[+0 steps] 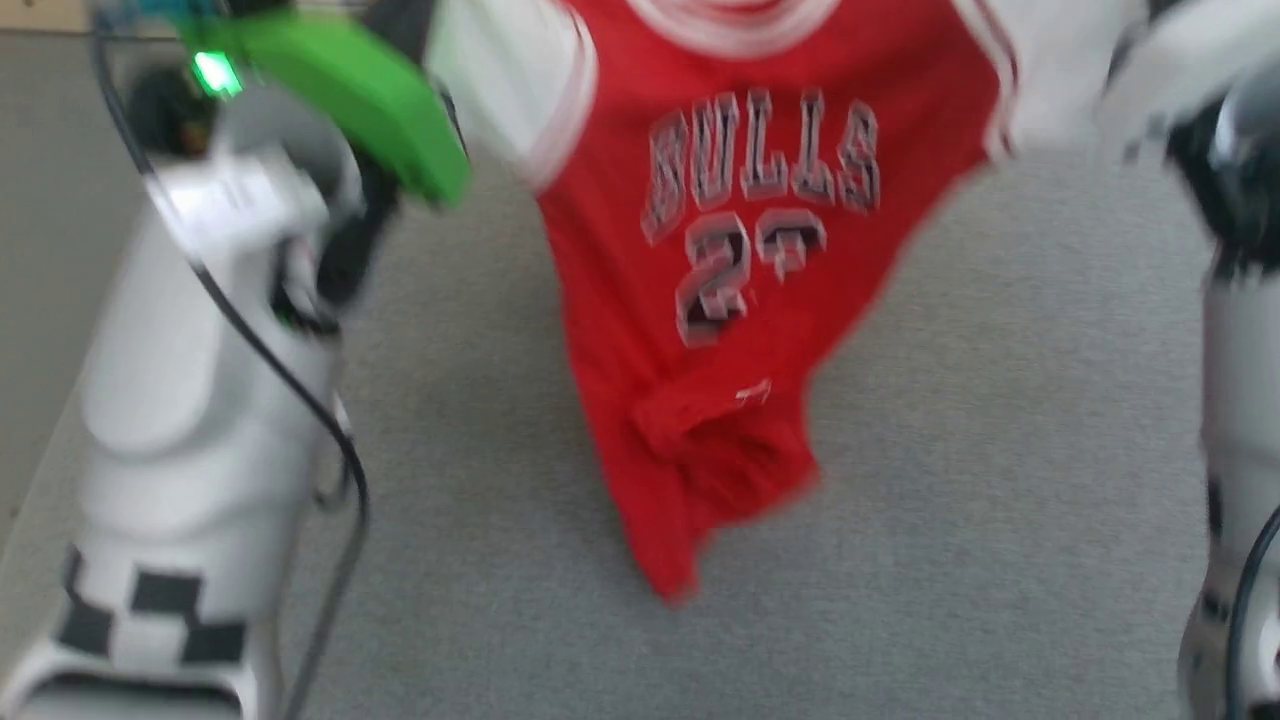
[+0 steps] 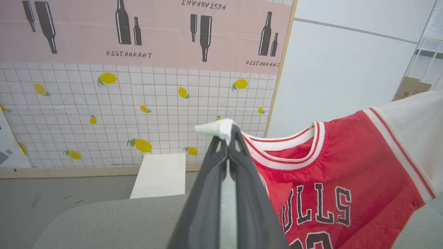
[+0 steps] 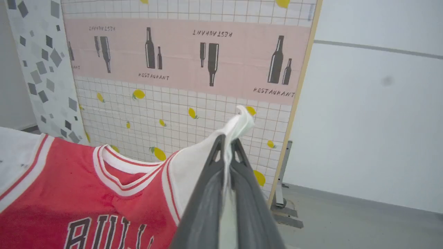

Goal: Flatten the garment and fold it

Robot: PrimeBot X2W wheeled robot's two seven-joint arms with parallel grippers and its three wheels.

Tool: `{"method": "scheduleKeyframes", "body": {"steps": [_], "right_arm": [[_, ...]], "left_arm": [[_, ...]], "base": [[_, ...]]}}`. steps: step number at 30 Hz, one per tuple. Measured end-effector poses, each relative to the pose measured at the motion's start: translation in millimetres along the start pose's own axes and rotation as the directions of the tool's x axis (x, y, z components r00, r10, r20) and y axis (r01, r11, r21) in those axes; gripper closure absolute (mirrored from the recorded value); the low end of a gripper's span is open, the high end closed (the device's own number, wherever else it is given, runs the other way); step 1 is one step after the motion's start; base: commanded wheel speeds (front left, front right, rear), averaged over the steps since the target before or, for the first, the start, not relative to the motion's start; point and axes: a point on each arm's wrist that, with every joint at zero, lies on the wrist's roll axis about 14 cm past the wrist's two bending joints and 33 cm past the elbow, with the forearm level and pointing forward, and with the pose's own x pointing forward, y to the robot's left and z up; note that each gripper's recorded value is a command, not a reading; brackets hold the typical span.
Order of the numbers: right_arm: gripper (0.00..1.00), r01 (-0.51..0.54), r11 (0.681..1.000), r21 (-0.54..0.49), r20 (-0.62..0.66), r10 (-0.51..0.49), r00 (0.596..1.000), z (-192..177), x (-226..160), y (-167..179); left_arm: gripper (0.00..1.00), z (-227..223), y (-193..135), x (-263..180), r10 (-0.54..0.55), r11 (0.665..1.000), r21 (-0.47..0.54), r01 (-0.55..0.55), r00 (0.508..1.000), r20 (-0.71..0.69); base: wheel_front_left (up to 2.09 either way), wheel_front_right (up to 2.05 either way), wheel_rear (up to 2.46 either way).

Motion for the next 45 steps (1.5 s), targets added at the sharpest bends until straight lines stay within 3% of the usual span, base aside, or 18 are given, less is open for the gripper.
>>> {"method": "scheduleKeyframes", "body": {"steps": [6,12,16,25,29,34,38,41,45], "right_arm": [[1.00,0.030,0.994,-0.103,0.136,-0.016,0.991,84,19,-8],[1.00,0.076,0.986,-0.151,0.172,-0.050,0.984,117,34,-19],[1.00,0.102,0.982,-0.160,0.133,-0.081,0.988,110,49,-26],[1.00,0.143,0.972,-0.189,0.072,-0.131,0.989,78,86,-45],[1.00,0.164,0.963,-0.213,0.060,-0.154,0.986,55,104,-54],[1.00,0.173,0.938,-0.302,0.133,-0.138,0.982,44,129,-54],[1.00,0.177,0.901,-0.396,0.219,-0.094,0.971,40,149,-52],[1.00,0.186,0.844,-0.503,0.289,-0.038,0.956,35,162,-49],[1.00,0.172,0.797,-0.578,0.297,0.009,0.955,6,178,-47]], "left_arm": [[1.00,64,-3,36,0.000,0.998,0.064,-0.004,0.998,0.056],[1.00,121,0,58,0.040,0.998,0.045,-0.049,0.984,0.175],[1.00,134,3,74,0.062,0.998,0.017,-0.066,0.979,0.197],[1.00,113,6,118,0.051,0.998,0.010,-0.054,0.980,0.193],[1.00,104,14,136,0.056,0.998,-0.012,-0.055,0.961,0.272],[1.00,96,19,158,0.057,0.997,-0.065,-0.034,0.915,0.400],[1.00,86,20,174,0.052,0.994,-0.109,0.002,0.872,0.487],[1.00,75,30,184,0.056,0.993,-0.116,0.008,0.839,0.542],[1.00,36,52,197,0.079,0.990,-0.142,-0.001,0.838,0.539]], "base": [[0.00,0.00,0.00],[0.00,0.00,0.00],[0.00,0.00,0.00],[0.00,0.00,0.00],[0.00,0.00,0.00],[0.00,0.00,0.00],[0.00,0.00,0.00],[0.00,0.00,0.00],[0.00,0.00,0.00]]}}
